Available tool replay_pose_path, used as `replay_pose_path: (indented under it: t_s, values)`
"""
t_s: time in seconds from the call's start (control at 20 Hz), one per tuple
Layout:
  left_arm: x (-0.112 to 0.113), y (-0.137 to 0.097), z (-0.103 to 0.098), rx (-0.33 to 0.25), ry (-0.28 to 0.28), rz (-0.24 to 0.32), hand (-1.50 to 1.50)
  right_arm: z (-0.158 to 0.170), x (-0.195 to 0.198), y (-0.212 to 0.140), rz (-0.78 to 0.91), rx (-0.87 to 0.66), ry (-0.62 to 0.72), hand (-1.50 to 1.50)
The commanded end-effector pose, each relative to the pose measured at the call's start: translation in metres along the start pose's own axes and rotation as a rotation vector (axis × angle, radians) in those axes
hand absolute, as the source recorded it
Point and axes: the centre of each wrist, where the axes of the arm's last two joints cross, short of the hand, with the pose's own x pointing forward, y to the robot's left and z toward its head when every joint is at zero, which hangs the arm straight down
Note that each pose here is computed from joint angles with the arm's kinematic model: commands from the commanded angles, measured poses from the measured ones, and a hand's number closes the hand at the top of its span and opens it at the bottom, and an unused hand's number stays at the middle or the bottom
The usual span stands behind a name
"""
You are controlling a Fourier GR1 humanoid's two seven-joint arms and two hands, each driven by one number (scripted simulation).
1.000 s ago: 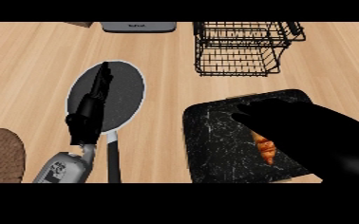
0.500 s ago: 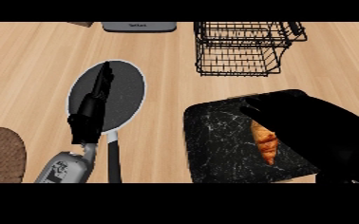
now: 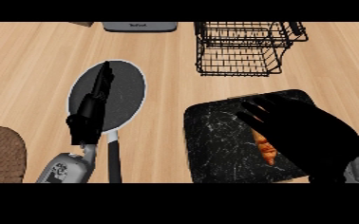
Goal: Pick the croissant from the tray and place it in the tiered basket
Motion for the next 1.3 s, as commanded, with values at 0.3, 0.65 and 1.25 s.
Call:
replay_pose_path:
  t_s: [0.3, 0.65, 1.25]
  values:
    - [-0.005, -0.007, 0.003, 0.008, 0.006, 0.017, 0.00, -0.017, -0.010, 0.034, 0.045, -0.032, 0.138, -1.50]
    - [0.009, -0.006, 0.001, -0.002, 0.003, 0.014, 0.00, -0.029, -0.025, 0.046, -0.021, 0.017, 0.144, -1.50]
    - [-0.003, -0.009, -0.002, -0.008, -0.010, -0.010, 0.00, -0.061, -0.039, 0.074, -0.048, 0.029, 0.054, -1.50]
